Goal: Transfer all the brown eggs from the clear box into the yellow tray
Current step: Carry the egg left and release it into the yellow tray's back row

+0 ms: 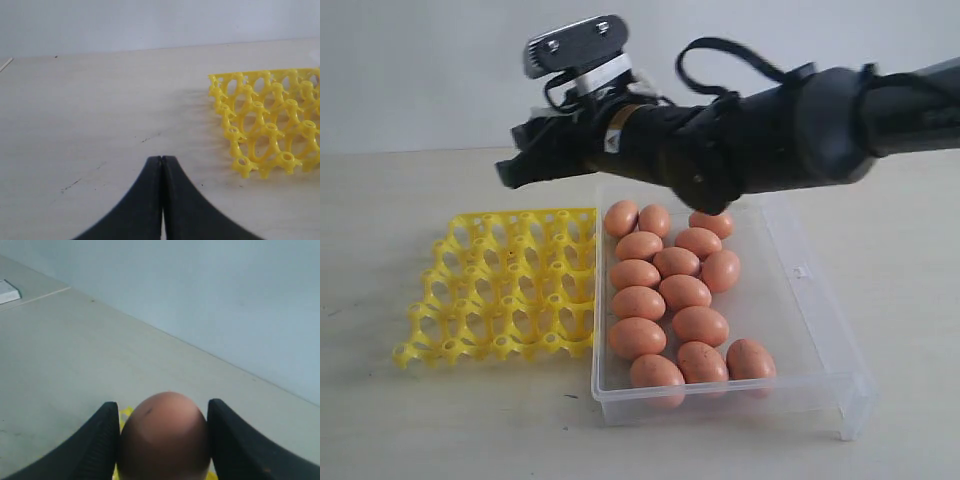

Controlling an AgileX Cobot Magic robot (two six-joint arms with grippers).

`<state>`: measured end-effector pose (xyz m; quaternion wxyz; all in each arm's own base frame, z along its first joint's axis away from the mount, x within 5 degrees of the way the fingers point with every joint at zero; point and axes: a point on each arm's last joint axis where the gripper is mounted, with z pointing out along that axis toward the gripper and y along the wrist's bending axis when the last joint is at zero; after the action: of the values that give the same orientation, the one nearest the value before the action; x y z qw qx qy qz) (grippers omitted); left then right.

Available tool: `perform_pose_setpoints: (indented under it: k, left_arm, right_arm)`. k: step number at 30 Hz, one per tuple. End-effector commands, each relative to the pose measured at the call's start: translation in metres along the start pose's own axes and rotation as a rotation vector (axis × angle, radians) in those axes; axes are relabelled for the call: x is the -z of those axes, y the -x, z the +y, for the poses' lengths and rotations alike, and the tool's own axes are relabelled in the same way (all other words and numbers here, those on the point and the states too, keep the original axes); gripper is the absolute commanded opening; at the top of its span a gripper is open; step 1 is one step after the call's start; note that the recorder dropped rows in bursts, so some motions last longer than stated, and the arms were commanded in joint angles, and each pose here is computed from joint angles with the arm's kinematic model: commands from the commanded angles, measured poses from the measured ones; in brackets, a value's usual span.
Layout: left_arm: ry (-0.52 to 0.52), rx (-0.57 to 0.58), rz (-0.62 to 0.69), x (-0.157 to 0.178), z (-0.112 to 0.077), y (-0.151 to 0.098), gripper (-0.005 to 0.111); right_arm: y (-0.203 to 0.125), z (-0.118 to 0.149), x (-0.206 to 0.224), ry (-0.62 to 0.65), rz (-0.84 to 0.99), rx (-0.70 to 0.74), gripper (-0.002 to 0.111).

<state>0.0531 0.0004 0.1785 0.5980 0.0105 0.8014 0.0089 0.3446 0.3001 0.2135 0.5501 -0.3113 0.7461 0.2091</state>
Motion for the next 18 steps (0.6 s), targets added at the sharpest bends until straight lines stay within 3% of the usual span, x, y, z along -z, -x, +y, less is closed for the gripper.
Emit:
perform_pose_setpoints:
  k: [1, 8, 18]
  left_arm:
    - [-0.006, 0.002, -0.015, 0.001, 0.0, 0.002, 0.0]
    - [-0.006, 0.002, -0.015, 0.001, 0.0, 0.002, 0.0]
    - [-0.006, 0.002, -0.015, 0.001, 0.0, 0.002, 0.0]
  right_arm:
    - [-0.003, 0.029, -0.046, 0.083, -0.065, 0.072, 0.0]
    - [-0.028, 0.059, -0.115, 0.133, -0.071, 0.015, 0.0]
    - [-0.056, 0.056, -0.141, 0.101, 0.021, 0.047, 0.0]
